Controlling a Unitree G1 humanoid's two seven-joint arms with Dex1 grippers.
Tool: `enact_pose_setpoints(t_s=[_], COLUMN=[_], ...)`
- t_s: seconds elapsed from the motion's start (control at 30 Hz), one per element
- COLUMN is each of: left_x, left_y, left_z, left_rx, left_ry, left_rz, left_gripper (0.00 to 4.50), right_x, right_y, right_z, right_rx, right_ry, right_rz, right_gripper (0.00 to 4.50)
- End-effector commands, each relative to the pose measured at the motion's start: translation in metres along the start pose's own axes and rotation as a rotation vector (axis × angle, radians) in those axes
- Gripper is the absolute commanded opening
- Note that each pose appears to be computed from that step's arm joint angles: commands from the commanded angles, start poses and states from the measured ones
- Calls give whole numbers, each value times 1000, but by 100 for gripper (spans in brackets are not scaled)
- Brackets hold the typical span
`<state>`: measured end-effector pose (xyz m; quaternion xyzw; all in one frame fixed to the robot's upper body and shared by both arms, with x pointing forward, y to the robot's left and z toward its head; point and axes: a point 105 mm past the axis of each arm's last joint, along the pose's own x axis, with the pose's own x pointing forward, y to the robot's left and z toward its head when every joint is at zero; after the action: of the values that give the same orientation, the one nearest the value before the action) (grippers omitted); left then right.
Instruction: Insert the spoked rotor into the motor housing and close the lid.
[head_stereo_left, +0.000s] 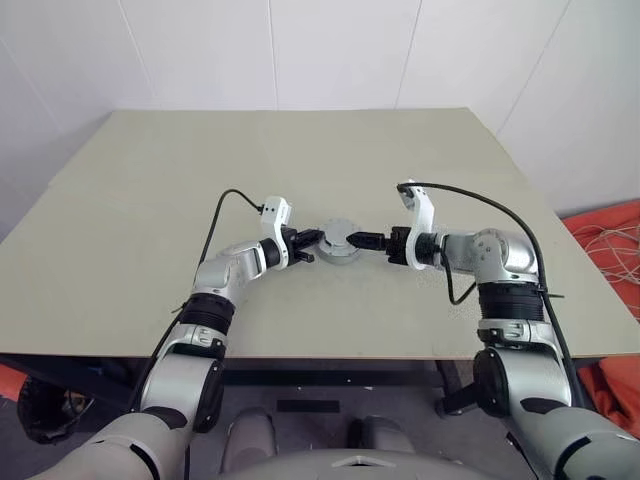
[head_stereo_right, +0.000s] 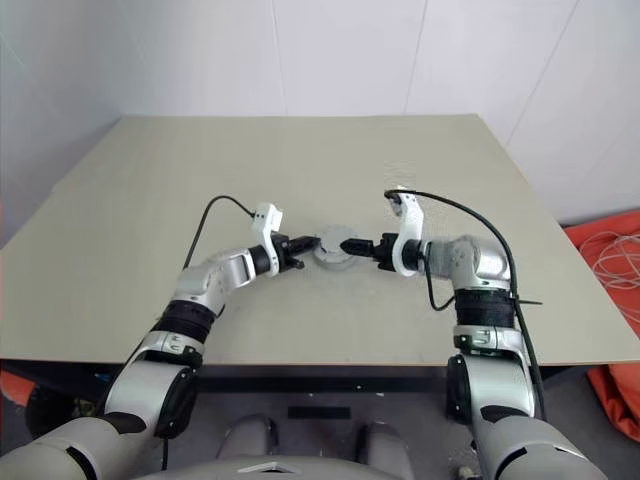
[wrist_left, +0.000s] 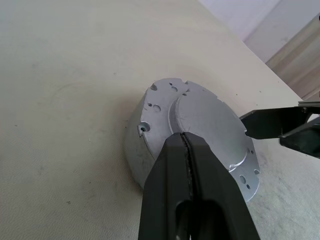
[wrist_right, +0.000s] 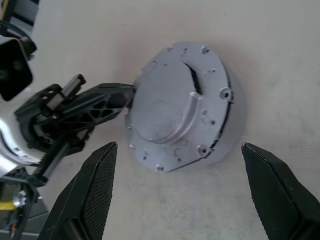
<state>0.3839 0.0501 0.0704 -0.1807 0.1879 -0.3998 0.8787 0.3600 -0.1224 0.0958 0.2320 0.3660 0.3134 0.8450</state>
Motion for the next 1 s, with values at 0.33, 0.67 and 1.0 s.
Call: enact_pose_setpoints(t_s=[0.33,0.67,1.0], left_x=[2,1,1], left_y=[-5,-5,-5], left_z=[13,13,14], left_rx=[43,44,45], left_ry=[-24,-25,-23], left_rz=[-16,-16,-15], left_gripper=[0,0,0], right_x=[5,15,28], right_y=[-10,-15,-9], right_z=[2,2,-2], right_rx=[148,295,355], right_ry=[-27,-85,-84], right_rz=[1,46,77], right_gripper=[449,449,449])
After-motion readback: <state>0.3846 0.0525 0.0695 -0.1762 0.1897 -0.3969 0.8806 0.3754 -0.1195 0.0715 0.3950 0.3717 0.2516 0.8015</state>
